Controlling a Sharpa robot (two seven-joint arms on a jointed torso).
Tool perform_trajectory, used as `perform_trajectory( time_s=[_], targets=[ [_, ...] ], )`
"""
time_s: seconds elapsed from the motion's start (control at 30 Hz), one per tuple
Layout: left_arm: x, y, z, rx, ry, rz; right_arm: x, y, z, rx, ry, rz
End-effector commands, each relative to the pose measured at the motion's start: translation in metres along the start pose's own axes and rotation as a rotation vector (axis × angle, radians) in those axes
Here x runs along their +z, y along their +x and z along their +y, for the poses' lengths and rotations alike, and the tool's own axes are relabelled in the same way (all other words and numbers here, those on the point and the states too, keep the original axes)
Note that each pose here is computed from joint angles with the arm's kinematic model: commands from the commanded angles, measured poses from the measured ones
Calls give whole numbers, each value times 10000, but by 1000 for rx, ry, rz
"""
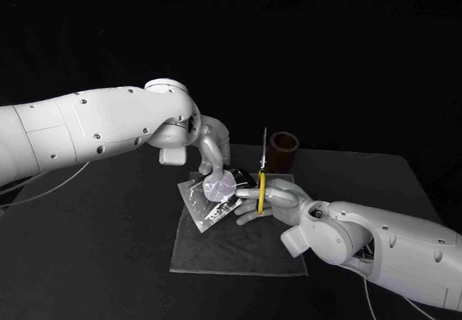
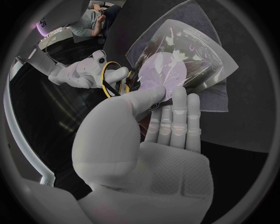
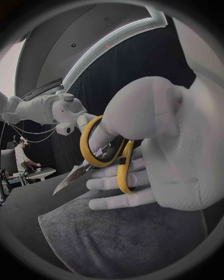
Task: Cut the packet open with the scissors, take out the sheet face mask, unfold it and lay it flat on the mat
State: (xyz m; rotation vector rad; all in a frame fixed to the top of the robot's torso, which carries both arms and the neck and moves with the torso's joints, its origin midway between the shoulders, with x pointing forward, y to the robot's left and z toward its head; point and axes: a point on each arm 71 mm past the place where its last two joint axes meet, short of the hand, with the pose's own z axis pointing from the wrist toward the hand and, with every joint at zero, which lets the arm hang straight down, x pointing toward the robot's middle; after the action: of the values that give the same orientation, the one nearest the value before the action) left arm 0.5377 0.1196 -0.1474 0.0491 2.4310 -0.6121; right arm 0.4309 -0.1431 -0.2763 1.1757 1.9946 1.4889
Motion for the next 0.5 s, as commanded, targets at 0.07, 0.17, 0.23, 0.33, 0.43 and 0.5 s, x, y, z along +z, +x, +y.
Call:
perform_trajectory(
  time_s=[0.07, 0.17, 0.23, 0.33, 0.43, 0.5],
  targets=[
    [-3, -6, 7, -5, 6, 6, -21, -5, 20, -13, -21, 26],
    [-4, -8, 13, -5, 5, 6, -35, -26, 19, -15, -23, 20],
    [-3, -7, 10, -4, 6, 7, -37, -31, 21, -16, -25, 14],
    [0, 0, -2, -2, 8, 11, -30, -33, 25, -14, -31, 2],
    [2, 7, -15, 1, 11, 14, -16, -29, 30, -13, -36, -7],
    [3, 10, -20, 2, 12, 15, -6, -24, 32, -13, -38, -10]
  ],
)
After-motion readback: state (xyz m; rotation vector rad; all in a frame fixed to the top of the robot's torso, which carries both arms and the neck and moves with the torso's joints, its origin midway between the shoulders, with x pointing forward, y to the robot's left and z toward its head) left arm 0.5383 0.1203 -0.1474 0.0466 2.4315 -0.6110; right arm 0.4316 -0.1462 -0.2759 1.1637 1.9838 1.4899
